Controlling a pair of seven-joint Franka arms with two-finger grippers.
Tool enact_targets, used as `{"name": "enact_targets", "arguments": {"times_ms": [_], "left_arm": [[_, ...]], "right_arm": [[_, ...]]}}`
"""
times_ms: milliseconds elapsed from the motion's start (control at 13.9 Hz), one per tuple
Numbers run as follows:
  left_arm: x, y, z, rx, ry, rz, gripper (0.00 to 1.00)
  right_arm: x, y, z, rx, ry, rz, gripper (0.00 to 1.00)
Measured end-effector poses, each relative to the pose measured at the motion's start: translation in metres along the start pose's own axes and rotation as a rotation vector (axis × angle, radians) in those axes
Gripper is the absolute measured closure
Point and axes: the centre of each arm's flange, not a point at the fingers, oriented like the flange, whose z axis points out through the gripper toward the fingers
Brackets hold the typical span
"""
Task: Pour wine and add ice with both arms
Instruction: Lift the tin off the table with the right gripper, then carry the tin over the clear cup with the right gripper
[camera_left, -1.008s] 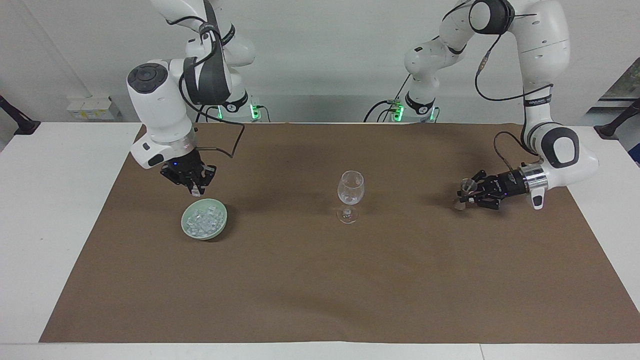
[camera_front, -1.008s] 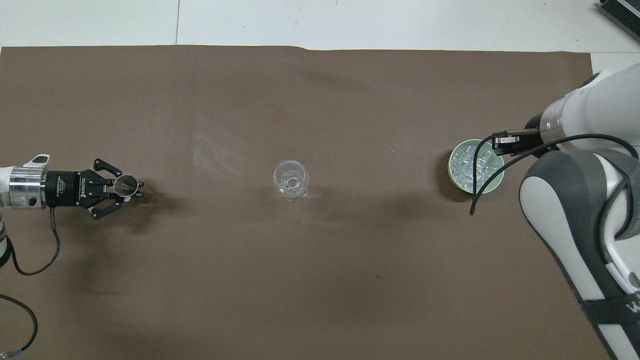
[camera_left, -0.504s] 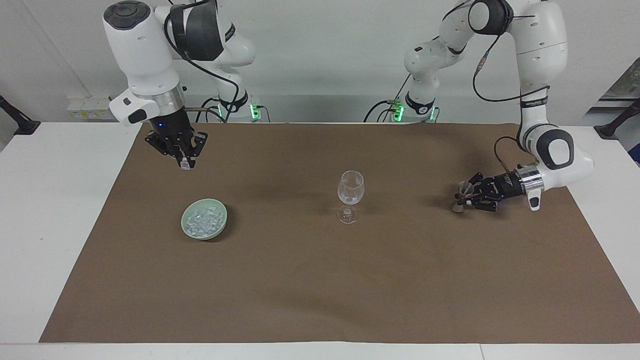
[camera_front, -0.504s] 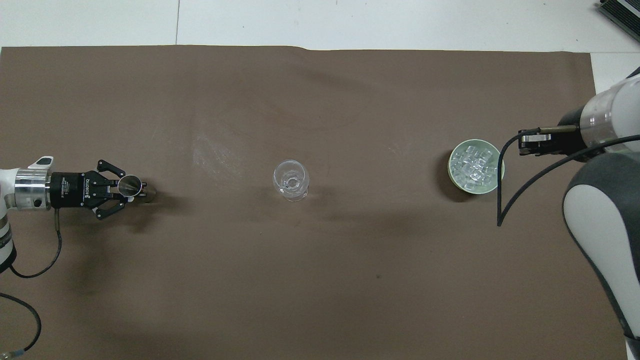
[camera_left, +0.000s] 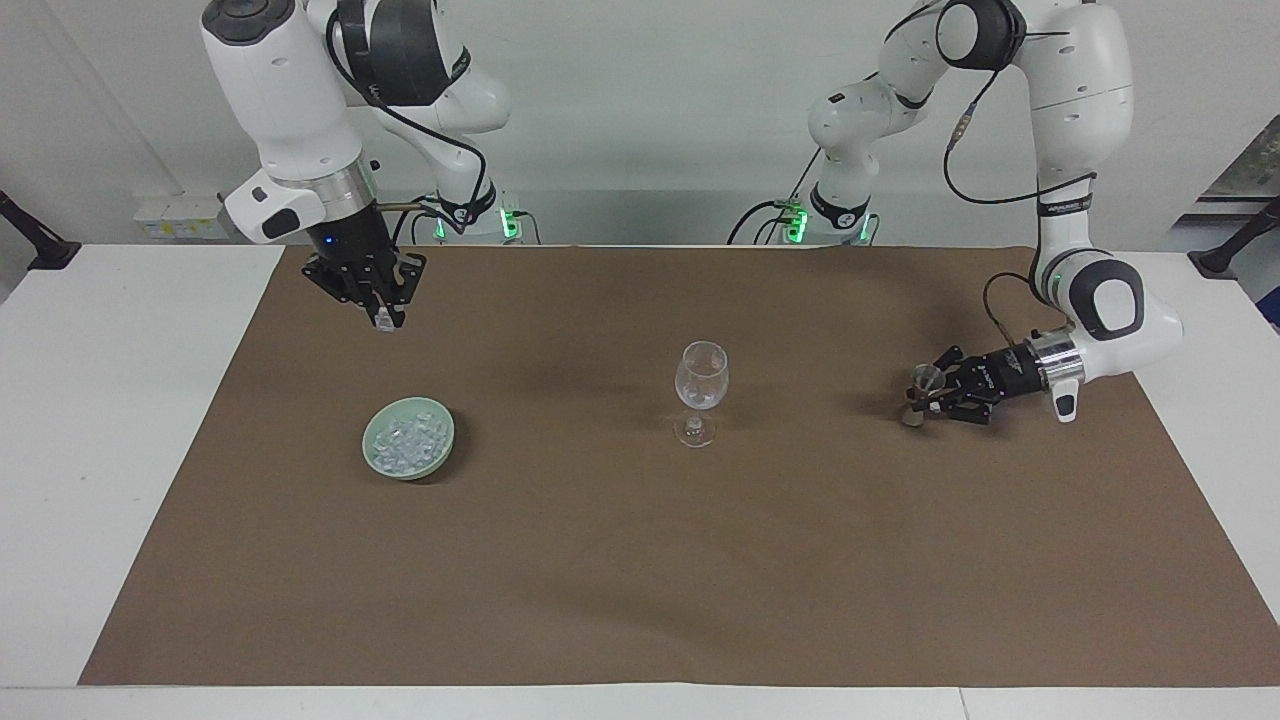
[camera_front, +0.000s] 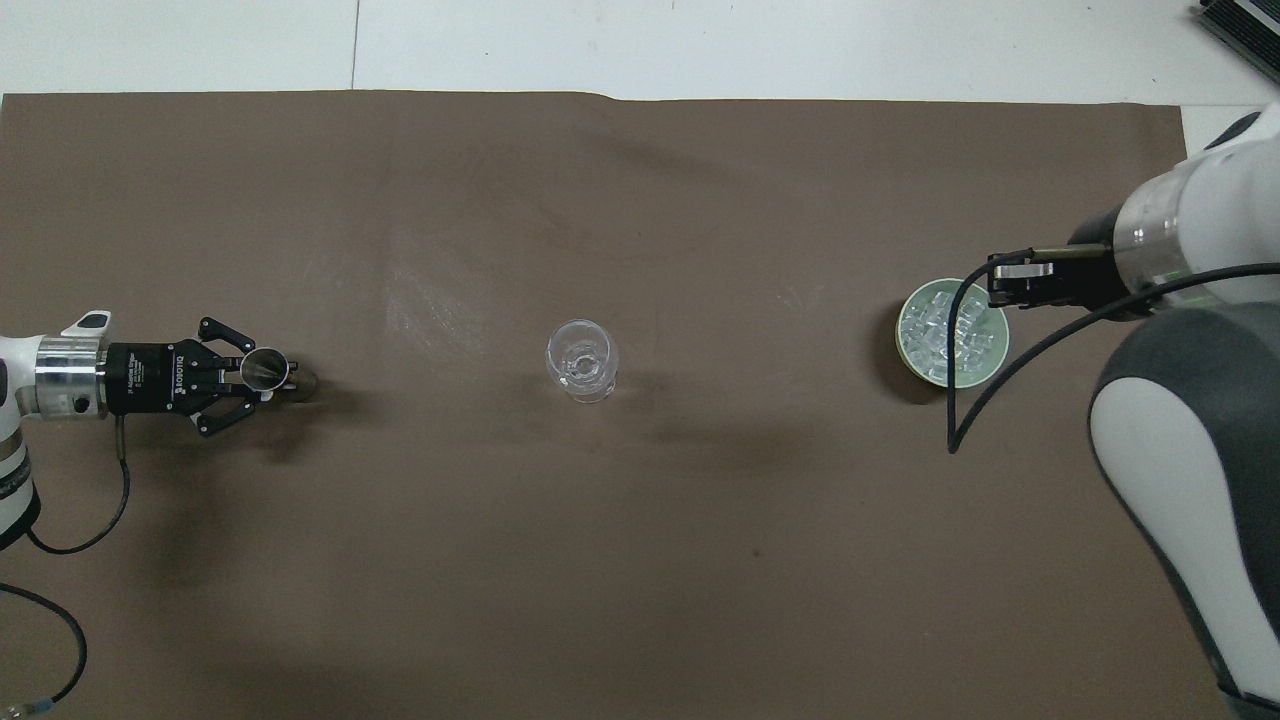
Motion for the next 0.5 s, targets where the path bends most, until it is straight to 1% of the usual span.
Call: {"name": "enact_targets", "arguments": {"times_ms": [144, 288, 504], "left_arm": [[0.001, 0.0, 0.002, -0.001, 0.005, 0.002, 0.78], [0.001, 0.0, 0.005, -0.001, 0.009, 0.002, 0.78], [0.001, 0.0, 0.007, 0.002, 0.011, 0.009, 0.78]], "right_arm": [[-0.006, -0.032, -0.004, 0.009, -0.001, -0.015, 0.78], [-0.009, -0.049, -0.009, 0.014, -0.007, -0.024, 0.78], [-0.009, -0.087, -0.012, 0.01, -0.018, 0.008, 0.78]]}}
